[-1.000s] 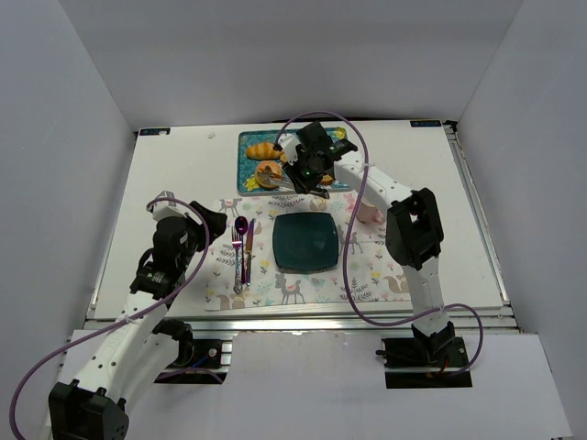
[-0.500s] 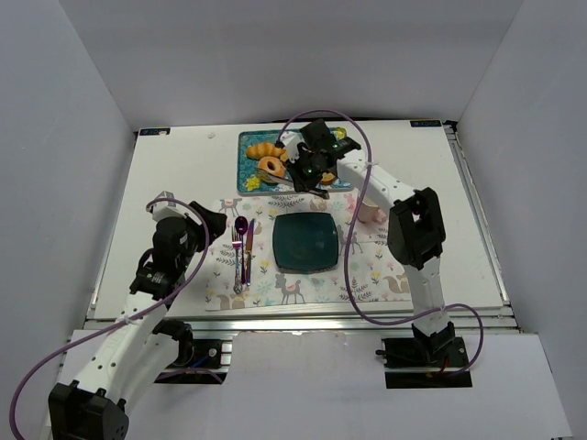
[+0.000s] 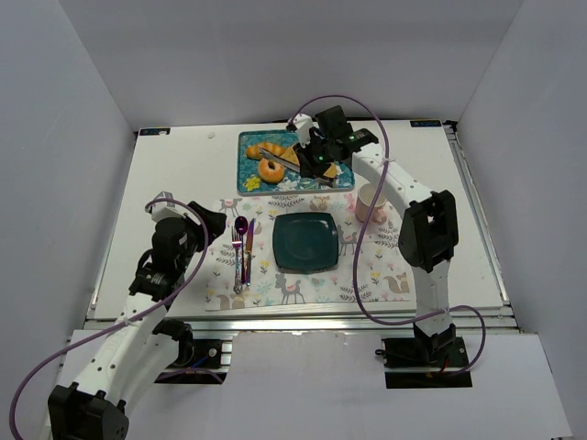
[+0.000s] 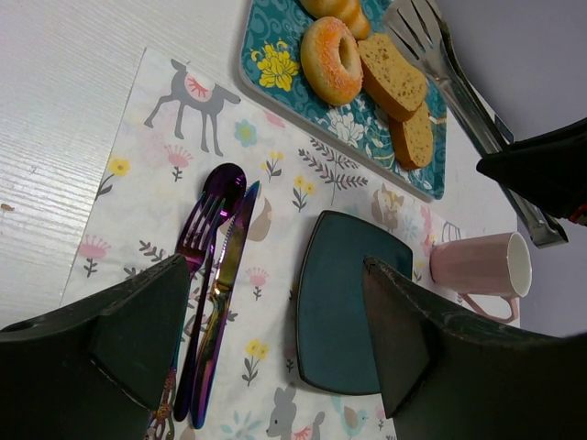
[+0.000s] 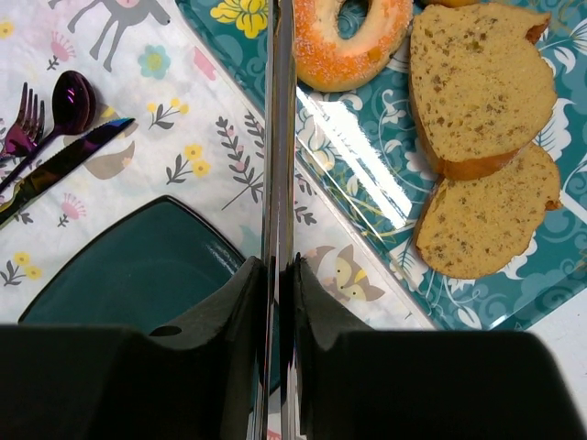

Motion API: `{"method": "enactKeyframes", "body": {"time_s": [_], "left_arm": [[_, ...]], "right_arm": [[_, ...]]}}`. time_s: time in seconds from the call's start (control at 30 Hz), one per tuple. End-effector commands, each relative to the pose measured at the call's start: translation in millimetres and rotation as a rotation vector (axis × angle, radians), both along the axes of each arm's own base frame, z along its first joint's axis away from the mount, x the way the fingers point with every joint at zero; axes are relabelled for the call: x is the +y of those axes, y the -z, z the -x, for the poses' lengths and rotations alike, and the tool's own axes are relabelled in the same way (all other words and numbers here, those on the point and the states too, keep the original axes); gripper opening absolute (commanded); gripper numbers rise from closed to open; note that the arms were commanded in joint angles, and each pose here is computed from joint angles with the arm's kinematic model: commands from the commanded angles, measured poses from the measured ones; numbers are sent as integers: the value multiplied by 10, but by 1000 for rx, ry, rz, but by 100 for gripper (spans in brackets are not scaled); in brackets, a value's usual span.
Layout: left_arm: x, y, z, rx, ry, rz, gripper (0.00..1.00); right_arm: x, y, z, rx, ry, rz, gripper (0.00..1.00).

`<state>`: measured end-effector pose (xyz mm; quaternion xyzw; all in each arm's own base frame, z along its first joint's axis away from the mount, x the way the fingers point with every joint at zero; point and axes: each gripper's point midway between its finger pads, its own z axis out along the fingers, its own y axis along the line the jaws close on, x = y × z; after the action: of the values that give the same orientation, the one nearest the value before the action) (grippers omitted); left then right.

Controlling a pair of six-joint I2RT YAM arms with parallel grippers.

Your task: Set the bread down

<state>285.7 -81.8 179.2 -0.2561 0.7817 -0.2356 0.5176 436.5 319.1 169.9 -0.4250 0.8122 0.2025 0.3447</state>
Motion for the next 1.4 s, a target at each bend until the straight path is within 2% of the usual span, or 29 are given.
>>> {"method": "enactKeyframes", "body": {"time_s": [0.0, 0.07, 0.17, 0.67, 1.37], "left_arm": [[25, -96, 5, -29, -15, 10, 85], [24, -85, 4, -28, -16, 13, 85], [20, -87, -1, -27, -14, 12, 85], [-9, -70, -50, -19, -5, 12, 85], [13, -41, -9, -15, -11, 10, 85]], "right_arm": [[-12, -260, -20, -57, -11, -45, 0], [-20, -221, 16, -39, -21, -47, 10], [-31, -146, 57, -40, -37, -29, 17], [-55, -131, -30, -184, -96, 52, 38], [67, -102, 45, -360, -173, 156, 48]]}}
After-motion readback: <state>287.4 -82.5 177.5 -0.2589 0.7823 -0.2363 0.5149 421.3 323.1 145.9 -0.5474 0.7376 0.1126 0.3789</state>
